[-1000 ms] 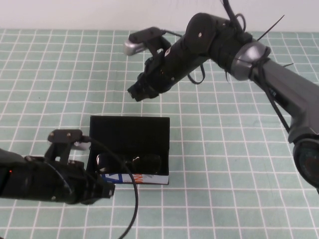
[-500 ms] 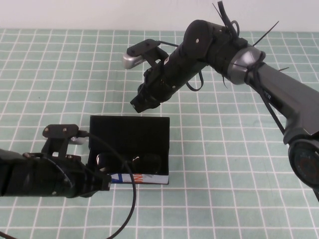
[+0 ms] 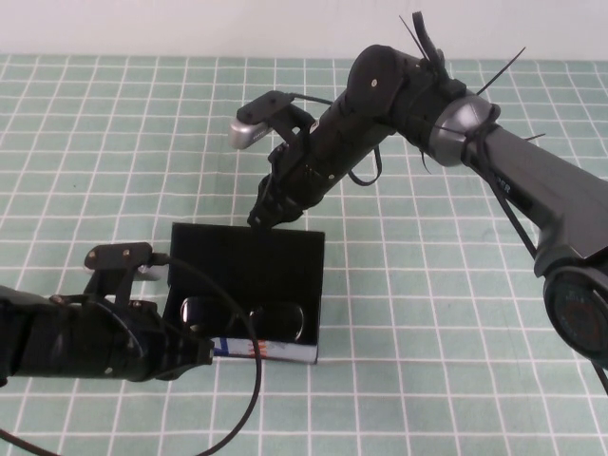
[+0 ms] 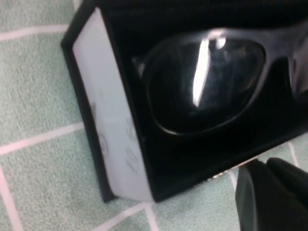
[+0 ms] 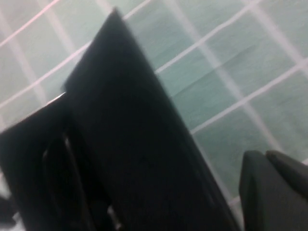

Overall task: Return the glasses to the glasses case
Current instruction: Close the glasses case

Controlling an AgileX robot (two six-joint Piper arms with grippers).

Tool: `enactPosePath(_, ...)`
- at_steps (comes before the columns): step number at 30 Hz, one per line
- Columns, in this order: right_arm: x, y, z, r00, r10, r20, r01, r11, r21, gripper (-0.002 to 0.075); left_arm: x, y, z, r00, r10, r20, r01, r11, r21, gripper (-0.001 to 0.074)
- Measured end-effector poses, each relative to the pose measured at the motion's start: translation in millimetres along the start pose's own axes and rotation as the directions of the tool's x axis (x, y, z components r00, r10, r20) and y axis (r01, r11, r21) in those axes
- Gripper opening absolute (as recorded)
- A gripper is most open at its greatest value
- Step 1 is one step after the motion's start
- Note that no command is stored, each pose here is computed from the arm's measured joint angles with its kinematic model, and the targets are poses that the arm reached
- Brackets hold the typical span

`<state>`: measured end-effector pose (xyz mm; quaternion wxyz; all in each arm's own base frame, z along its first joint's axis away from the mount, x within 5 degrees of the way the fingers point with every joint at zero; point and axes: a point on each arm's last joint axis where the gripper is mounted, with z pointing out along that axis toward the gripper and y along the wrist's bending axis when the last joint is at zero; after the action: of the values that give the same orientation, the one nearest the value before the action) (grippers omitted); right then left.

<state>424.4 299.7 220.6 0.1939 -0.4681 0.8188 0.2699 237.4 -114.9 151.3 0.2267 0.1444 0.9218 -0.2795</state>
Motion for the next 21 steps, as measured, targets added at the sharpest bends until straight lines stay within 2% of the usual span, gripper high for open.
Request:
enactPosePath(8,4.9,6.0,-0.3,0.997,-0.050,-0.050,0.046,0.997,-0.068,-0.0011,0.0,1.2,2.7,1.000,0.001,0.004,-0.001,1.000,0.003,-0.0002)
enactPosePath(21,-4.2,17.8,-1.3,0.999,-0.005,0.044,0.013,0.982,-0.187,-0.0011,1.6,3.7,7.3,1.000,-0.016,-0.007,0.016,1.000,0.002,-0.0002)
